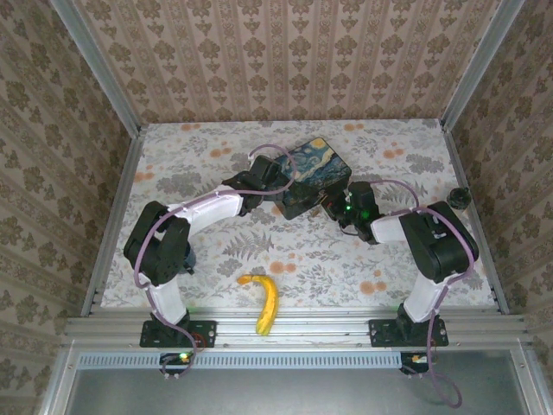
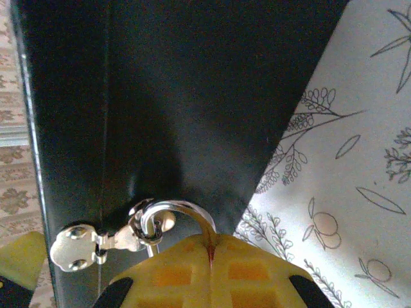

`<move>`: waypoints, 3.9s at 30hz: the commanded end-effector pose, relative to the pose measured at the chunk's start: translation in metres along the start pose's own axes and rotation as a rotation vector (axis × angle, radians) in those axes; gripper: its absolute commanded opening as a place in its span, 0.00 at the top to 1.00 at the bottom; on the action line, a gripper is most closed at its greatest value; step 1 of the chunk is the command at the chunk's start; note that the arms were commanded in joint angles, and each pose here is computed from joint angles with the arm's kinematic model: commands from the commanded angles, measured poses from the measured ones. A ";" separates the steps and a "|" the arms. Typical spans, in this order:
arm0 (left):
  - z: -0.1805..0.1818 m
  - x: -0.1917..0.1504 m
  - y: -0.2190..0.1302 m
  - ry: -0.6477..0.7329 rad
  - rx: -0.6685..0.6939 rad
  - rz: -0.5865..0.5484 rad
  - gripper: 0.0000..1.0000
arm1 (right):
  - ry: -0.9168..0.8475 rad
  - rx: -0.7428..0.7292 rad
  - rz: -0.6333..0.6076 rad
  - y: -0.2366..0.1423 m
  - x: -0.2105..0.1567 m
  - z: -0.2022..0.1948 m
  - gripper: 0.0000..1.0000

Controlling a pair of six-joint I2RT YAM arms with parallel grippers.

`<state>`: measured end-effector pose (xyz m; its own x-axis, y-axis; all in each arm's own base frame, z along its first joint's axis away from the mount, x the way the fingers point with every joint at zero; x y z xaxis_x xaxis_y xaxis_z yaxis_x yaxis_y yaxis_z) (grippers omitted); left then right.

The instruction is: Unlock the padlock with the key

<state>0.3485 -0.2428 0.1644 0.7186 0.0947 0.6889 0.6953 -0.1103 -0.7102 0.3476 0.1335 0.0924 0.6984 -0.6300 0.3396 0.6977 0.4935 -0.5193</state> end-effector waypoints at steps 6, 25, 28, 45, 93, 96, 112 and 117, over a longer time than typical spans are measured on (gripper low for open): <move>0.029 -0.035 0.008 0.075 0.121 0.157 0.00 | 0.055 0.038 -0.120 0.005 0.019 0.000 1.00; 0.033 -0.032 0.007 0.055 0.115 0.153 0.03 | -0.011 -0.022 -0.160 -0.013 0.030 0.006 1.00; 0.036 -0.031 0.008 0.041 0.113 0.153 0.05 | -0.028 -0.032 -0.167 -0.019 0.032 0.008 1.00; 0.043 0.003 0.021 -0.038 0.041 0.121 0.34 | -0.169 -0.069 -0.117 -0.080 0.019 0.025 1.00; 0.087 0.044 -0.086 -0.283 -0.082 -0.111 0.00 | -0.388 0.070 0.630 -0.015 -0.106 0.034 1.00; 0.087 0.042 -0.084 -0.291 -0.084 -0.107 0.00 | -0.397 0.019 0.639 -0.017 -0.103 0.023 1.00; 0.081 0.042 -0.067 -0.294 -0.104 -0.069 0.00 | -0.448 -0.230 0.610 -0.047 -0.077 -0.016 1.00; 0.078 0.039 -0.060 -0.285 -0.109 -0.044 0.00 | -0.459 -0.247 0.586 -0.055 -0.073 -0.012 0.93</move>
<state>0.3293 -0.1519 0.2181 0.6802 0.3522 0.6428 0.7235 -0.1816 -0.6661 0.2630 0.1549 0.0830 0.9743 0.0224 0.2242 0.1766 0.5416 -0.8219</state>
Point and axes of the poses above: each hand's point on the last joint's axis, 136 mm out from that joint toward the fingers, its own y axis out along the fingers, its own z axis along the line the jaws close on, x = y × z, the point moved 8 cm from there along -y, back along the fingers, and after that the axes turned 11 degrees about -y, right-handed, at the moved point
